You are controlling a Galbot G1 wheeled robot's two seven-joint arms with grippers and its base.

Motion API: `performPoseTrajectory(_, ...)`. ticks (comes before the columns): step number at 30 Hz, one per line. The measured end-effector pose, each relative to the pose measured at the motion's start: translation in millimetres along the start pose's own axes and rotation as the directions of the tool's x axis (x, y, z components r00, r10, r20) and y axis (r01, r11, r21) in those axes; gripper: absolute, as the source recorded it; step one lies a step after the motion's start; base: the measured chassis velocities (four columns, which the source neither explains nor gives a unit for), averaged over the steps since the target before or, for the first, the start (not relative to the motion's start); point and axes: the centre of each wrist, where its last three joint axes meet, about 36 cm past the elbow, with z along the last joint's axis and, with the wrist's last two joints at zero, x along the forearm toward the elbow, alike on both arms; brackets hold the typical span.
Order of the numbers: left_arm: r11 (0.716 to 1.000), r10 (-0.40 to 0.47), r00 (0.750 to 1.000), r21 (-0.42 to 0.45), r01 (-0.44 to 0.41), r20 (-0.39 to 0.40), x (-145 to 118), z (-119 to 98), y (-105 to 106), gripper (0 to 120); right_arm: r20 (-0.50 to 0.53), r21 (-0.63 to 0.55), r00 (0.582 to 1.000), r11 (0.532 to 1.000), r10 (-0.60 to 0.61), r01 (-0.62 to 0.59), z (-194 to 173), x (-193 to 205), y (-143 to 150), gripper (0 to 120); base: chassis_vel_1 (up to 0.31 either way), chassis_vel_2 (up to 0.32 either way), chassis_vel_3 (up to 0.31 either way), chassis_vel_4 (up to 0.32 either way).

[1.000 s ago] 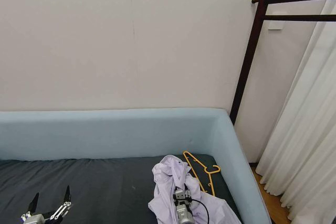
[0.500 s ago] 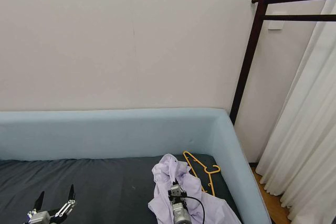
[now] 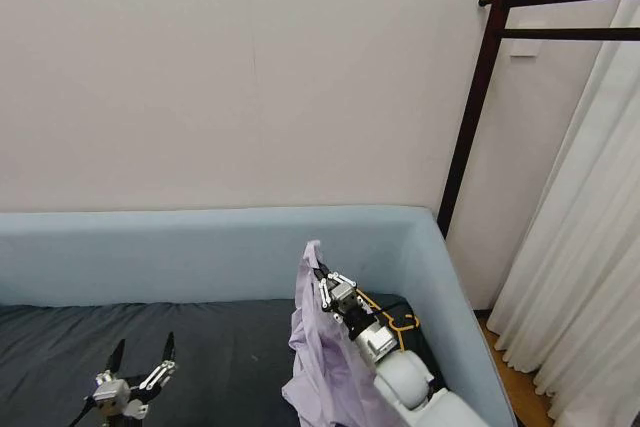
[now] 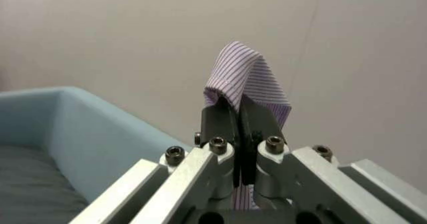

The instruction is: Pick up the clothes from the sofa and hang them on the clothes hanger.

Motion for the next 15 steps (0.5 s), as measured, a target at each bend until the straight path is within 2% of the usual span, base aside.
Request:
performPoseTrajectory(1,1.0,0.0,1.0,0.0,0.0,0.0,0.0,0.0,0.0,100,0.0,0.0,1.0,1.0,0.0,0.0,0.0,0.0,0.0,0,0.0,0.0,0.0,0.0)
performPoseTrajectory(5,0.994,0.111,0.994,0.022,-0.111,0.012,-15.3,7.4,-4.8,100,0.078,-0.085,0.993,0.992,-0.084,0.09,-40.3,-13.7,-16.4,0,0.0,0.0,0.0,0.0)
performPoseTrajectory(6,0.994,0.111,0.994,0.022,-0.111,0.012,-15.3,7.4,-4.8,100,0.078,-0.085,0.993,0.992,-0.084,0.09,-40.3,-13.7,-16.4,0,0.0,0.0,0.0,0.0)
performPoseTrajectory(9,0.977,0.208,0.978,0.036,-0.208,0.016,-25.0,11.0,-10.4,100,0.122,-0.106,0.985,0.985,-0.12,0.133,-62.8,-25.2,-28.2,0,0.0,0.0,0.0,0.0)
performPoseTrajectory(11,0.975,0.217,0.976,0.036,-0.218,0.016,-25.8,11.4,-10.8,100,0.126,-0.106,0.984,0.985,-0.122,0.136,-65.1,-26.8,-29.4,0,0.0,0.0,0.0,0.0)
performPoseTrajectory(15,0.945,0.324,0.946,0.035,-0.324,0.018,-42.9,14.7,-21.2,100,0.172,-0.114,0.975,0.98,-0.142,0.162,-86.0,-44.1,-37.6,0,0.0,0.0,0.0,0.0)
